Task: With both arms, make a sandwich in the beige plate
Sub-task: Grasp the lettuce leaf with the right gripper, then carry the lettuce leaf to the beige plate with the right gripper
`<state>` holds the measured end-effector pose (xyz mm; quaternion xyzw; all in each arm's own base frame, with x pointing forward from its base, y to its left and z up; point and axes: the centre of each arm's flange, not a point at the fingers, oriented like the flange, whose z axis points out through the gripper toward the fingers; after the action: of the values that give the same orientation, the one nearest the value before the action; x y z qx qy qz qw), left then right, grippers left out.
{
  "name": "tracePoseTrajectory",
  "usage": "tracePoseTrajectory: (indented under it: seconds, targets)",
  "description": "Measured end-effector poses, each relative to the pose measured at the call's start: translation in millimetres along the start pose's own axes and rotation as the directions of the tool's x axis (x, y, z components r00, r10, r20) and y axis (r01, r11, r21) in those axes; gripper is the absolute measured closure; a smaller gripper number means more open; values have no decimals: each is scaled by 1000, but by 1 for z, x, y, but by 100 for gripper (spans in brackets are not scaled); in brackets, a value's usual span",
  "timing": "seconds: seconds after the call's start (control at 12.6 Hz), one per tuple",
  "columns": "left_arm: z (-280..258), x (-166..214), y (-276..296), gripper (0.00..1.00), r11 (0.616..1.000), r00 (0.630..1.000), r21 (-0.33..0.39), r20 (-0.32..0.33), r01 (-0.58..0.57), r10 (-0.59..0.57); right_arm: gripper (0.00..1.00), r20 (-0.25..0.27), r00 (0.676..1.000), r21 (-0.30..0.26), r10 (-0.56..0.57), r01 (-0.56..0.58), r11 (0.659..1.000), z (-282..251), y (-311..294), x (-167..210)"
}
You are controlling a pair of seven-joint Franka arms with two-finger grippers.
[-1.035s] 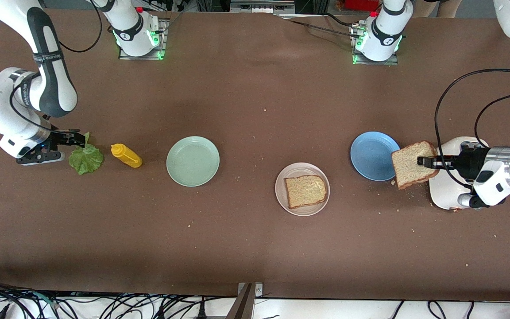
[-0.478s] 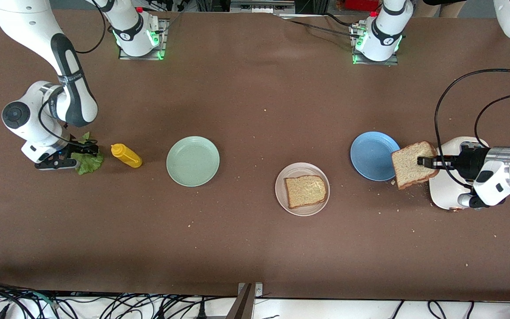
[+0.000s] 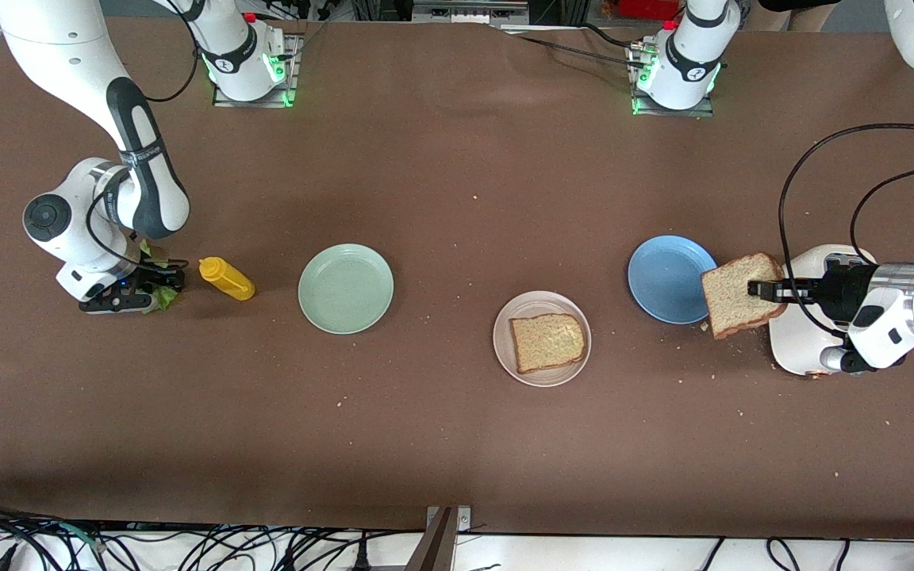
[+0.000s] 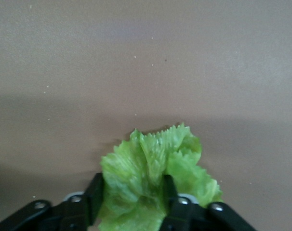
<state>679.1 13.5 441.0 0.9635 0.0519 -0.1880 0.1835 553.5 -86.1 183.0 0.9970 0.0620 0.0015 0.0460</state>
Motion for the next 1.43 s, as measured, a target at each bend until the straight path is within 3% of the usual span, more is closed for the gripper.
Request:
tracePoseTrajectory:
  seconds: [0.32, 0.56, 0.8, 1.03, 1.27, 1.43]
  targets:
    - [0, 0, 0, 92, 1000, 1000, 0, 0, 0, 0, 94, -9, 1000, -2, -11, 11, 1000, -3, 3, 4]
    - [0, 0, 0, 92, 1000, 1000, 0, 1, 0, 0, 94, -1, 1000, 12, -24, 24, 1000, -12, -2, 14]
    - [1, 0, 0, 92, 1000, 1000, 0, 1, 0, 0, 95, 97, 994, 102, -52, 42, 994, -64, -5, 52]
    - [1, 1, 0, 92, 1000, 1000, 0, 2, 1, -1, 95, 148, 986, 159, -75, 51, 986, -143, -8, 87]
    - [1, 1, 0, 92, 1000, 1000, 0, 2, 1, -1, 95, 207, 978, 173, -32, -4, 985, -216, -25, 106]
    - [1, 1, 0, 92, 1000, 1000, 0, 2, 1, -1, 95, 244, 969, 153, 44, -83, 985, -256, -62, 114]
